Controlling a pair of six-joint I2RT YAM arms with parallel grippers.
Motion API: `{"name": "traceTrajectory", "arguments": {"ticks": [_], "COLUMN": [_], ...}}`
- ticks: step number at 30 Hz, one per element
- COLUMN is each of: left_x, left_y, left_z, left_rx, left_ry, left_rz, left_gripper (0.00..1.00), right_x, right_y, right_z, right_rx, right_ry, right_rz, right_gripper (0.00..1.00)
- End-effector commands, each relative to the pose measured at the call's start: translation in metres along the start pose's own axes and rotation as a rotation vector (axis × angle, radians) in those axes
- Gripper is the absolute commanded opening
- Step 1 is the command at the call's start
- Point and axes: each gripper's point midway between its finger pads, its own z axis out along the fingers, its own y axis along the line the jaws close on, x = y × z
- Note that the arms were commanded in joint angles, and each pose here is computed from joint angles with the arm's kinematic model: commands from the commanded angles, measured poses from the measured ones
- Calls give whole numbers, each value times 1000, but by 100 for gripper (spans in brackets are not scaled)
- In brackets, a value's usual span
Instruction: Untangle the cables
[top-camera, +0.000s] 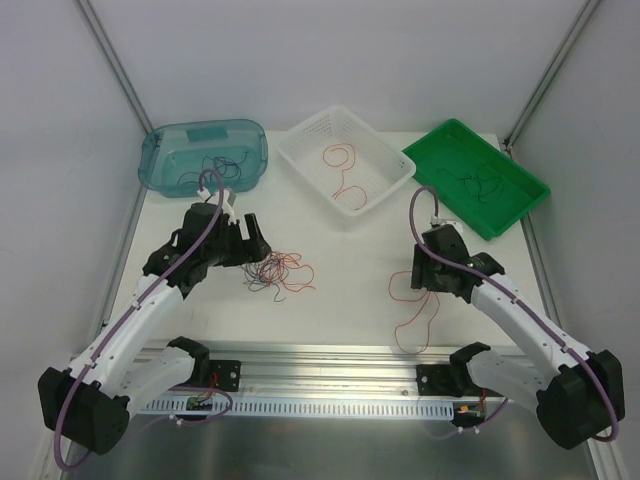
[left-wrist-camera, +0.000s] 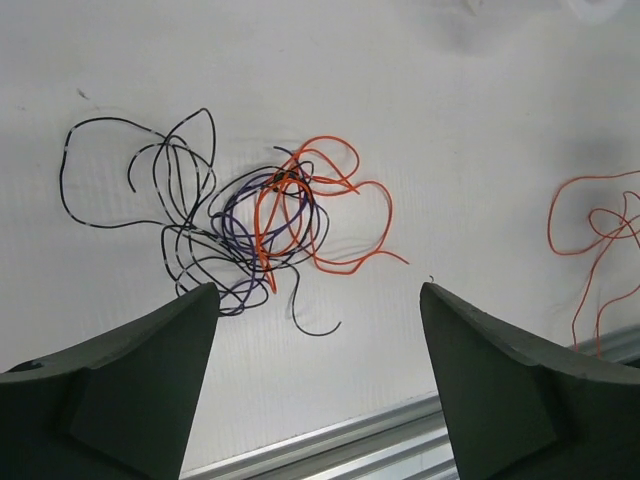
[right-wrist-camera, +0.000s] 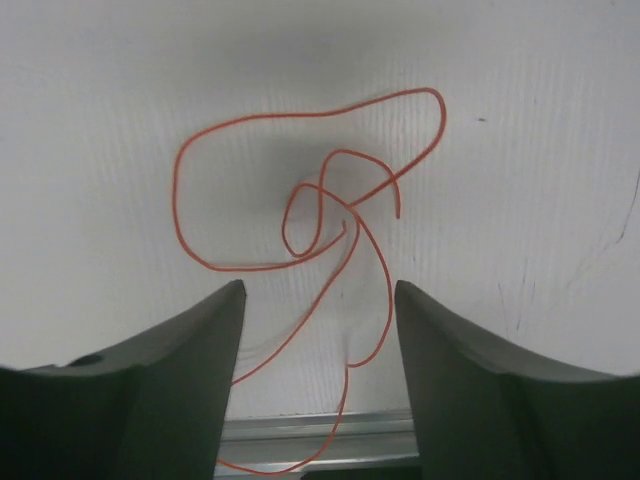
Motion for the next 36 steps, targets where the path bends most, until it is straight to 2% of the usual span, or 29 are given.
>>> {"name": "traceTrajectory", "arguments": {"ticks": [1, 3, 7, 12, 14, 15, 16, 17, 20, 21, 26, 27, 28, 30, 36], "left_x": [-11, -13, -10, -2, 1, 1, 1, 3, 4, 3, 1, 0, 0, -2, -2], "left_y": [-17, -16, -3, 19, 29, 30, 35, 38, 43, 43, 52, 53, 54, 54, 53], "left_z": [-18, -21, -22, -23, -21, -21, -20, -18, -16, -16, -16, -16, -16, -17, -18], "left_rx": [89, 94, 59, -7, -44, -51, -69, -83, -107, -107, -163, -168, -172, -174, -165], "left_ry": [-18, -34, -58, -94, -106, -117, -124, -120, -113, -115, -129, -131, -131, -137, -142], "left_rz": [92, 128, 226, 286, 284, 283, 281, 283, 290, 293, 277, 276, 273, 268, 260], "left_gripper": [83, 86, 89, 90, 89, 89, 89, 89, 89, 89, 89, 89, 89, 90, 90], "right_x": [7, 13, 12, 7, 6, 4, 3, 3, -4, -8, -62, -65, -91, -110, -207], "right_y": [-9, -7, -1, 0, 3, 3, 4, 3, 3, 4, 17, 18, 24, 30, 71], "right_z": [12, 21, 40, 59, 65, 67, 68, 68, 59, 54, -1, -11, -31, -55, -136], "right_rx": [69, 65, 24, 21, 20, 21, 24, 27, 18, 13, -103, -114, -145, -188, -393], "right_ry": [34, 74, 98, 134, 148, 149, 154, 158, 144, 136, 6, 12, -53, -96, -380], "right_rz": [111, 125, 171, 180, 175, 170, 167, 168, 148, 141, 59, 39, 34, -15, -97], "right_gripper": [68, 75, 75, 64, 55, 42, 37, 24, 4, 1, 1, 1, 1, 1, 1]}}
